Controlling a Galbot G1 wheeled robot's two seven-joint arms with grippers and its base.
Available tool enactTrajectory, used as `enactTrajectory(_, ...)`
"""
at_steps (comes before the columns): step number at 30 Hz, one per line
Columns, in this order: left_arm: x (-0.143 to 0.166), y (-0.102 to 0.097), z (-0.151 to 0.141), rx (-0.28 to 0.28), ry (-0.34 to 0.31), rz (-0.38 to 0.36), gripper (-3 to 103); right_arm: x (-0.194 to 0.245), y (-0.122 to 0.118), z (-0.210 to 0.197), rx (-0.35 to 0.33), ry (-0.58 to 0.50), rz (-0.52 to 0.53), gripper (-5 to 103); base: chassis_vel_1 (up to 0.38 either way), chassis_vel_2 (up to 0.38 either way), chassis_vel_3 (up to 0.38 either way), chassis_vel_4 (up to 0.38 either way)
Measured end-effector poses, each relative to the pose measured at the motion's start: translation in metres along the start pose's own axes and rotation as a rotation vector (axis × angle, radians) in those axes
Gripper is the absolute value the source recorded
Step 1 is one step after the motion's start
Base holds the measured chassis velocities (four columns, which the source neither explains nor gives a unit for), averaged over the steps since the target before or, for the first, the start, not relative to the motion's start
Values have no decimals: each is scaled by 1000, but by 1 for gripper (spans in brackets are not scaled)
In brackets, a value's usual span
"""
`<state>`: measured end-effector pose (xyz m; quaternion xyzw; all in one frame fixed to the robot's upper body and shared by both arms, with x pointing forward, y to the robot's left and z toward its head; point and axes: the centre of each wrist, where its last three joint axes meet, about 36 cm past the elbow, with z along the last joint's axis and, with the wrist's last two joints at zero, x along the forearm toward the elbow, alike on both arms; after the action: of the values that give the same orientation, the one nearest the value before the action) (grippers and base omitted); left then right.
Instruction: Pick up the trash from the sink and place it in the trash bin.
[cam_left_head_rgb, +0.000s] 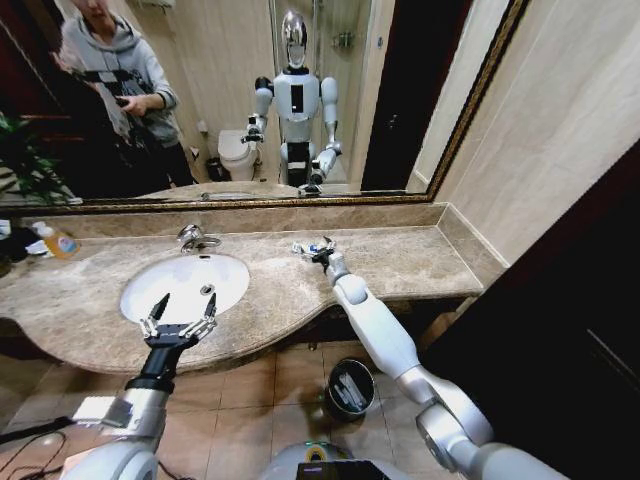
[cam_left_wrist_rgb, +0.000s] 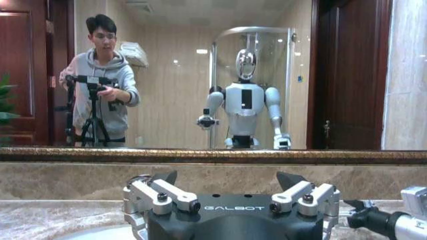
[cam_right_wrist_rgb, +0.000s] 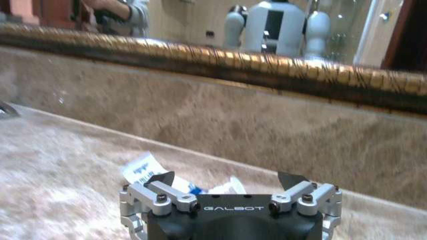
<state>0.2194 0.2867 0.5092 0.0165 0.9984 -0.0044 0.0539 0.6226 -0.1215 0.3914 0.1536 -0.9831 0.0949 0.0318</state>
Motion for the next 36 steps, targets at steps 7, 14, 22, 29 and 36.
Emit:
enactTrajectory(7,0,0,0,0,0,0,100,-10,10,9,-14,4,-13,100,0,0,0,0)
enactTrajectory(14,0,0,0,0,0,0,100,-16,12,16,19,17,7,95,0,0,0,0)
enactTrajectory(22,0,0,0,0,0,0,100,-17,7,13,40,16,21,76,0,0,0,0)
enactTrajectory(29,0,0,0,0,0,0,100,-15,6,12,48,22,18,56,0,0,0,0)
enactTrajectory(36,0,0,0,0,0,0,100,-11,4,11,51,22,15,37,0,0,0,0)
